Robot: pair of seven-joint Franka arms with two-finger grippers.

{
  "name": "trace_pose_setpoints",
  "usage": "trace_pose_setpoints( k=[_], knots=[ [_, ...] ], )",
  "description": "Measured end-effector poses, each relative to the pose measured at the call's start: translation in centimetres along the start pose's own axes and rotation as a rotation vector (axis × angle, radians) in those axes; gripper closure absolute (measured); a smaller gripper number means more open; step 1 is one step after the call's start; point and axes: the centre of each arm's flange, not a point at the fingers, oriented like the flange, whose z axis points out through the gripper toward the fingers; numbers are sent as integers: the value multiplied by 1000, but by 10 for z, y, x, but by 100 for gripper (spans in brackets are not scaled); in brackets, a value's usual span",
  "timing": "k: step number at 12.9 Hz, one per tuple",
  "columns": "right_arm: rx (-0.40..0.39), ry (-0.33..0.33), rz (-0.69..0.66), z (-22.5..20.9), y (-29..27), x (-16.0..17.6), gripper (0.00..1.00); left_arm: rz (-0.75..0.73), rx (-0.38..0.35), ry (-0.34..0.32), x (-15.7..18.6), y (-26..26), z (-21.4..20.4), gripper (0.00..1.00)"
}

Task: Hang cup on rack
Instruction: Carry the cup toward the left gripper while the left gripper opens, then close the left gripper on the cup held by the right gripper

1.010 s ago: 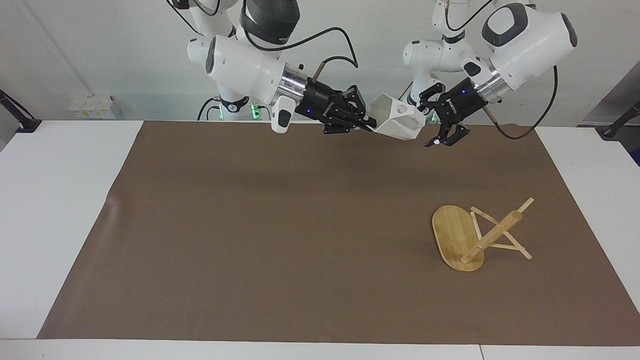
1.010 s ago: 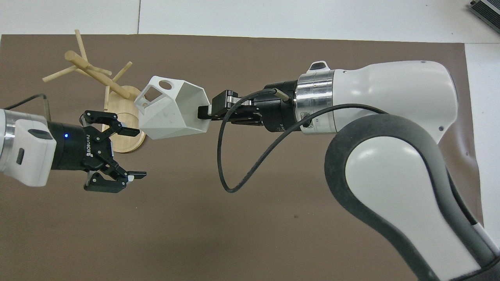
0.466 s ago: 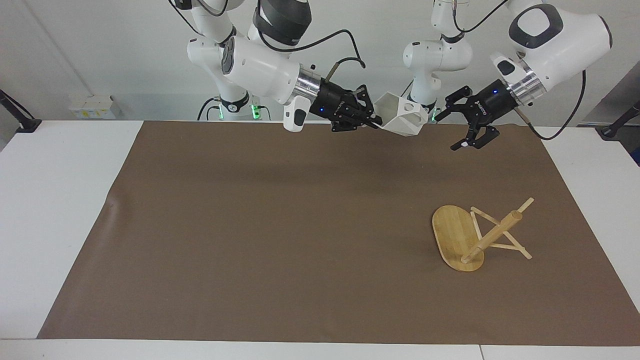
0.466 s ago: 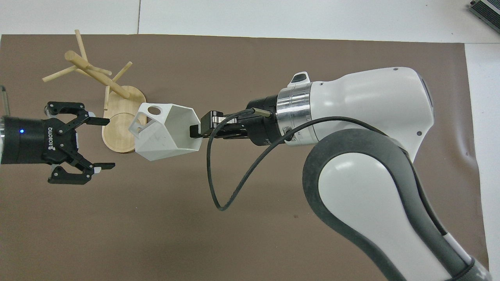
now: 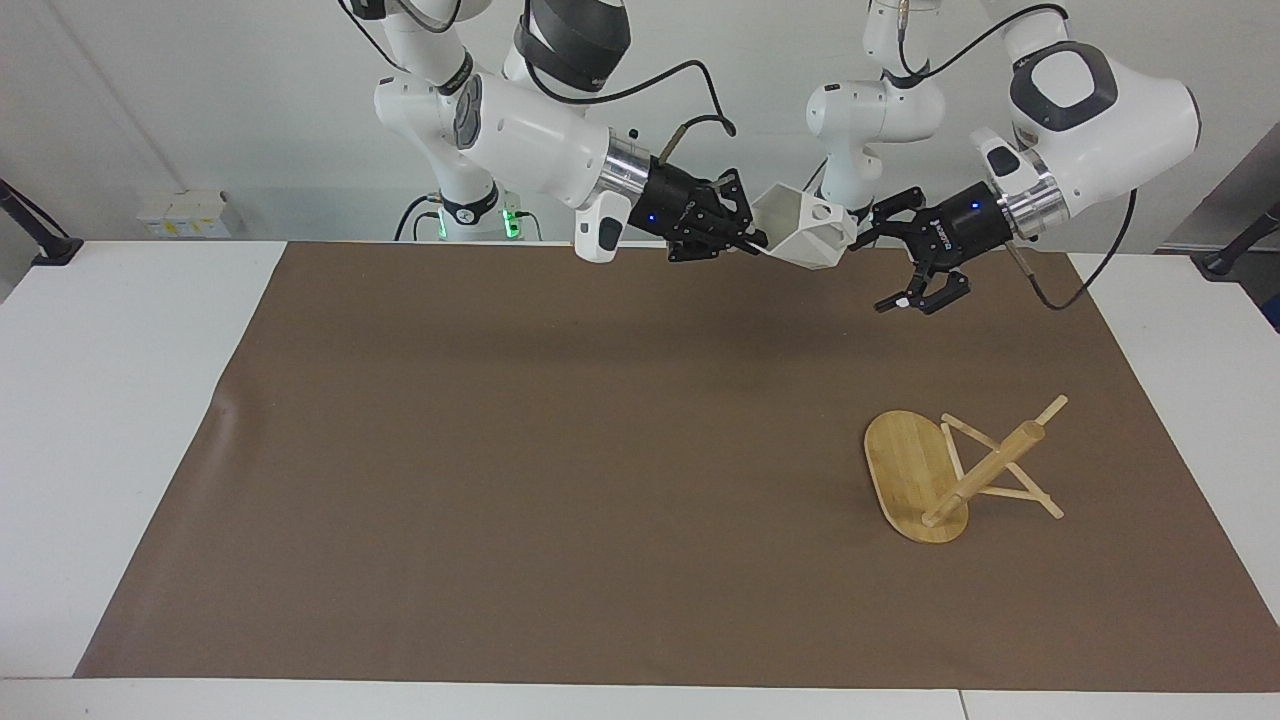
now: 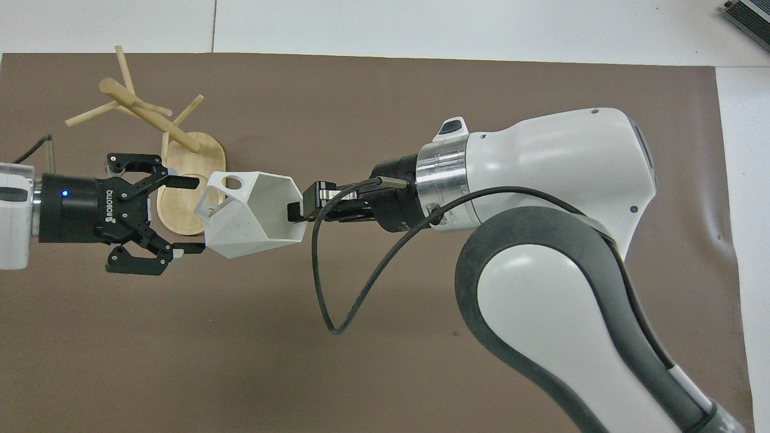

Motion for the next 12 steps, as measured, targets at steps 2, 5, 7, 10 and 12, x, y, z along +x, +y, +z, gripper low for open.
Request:
trace_pose_setpoints(
  k=[2,5,7,10,12],
  knots=[
    [-1,0,0,0,0,0,90,3,-14,26,7,2,7,0],
    [-1,0,0,0,0,0,90,15,-53,33,15,11,27,0],
    [-1,0,0,0,0,0,90,21,-67,39,14,14,34,0],
    [-1,1,0,0,0,0,90,65,-75,59,16,18,36,0],
    [-1,1,0,0,0,0,90,75,-79,79,20,22,33,0]
  ],
)
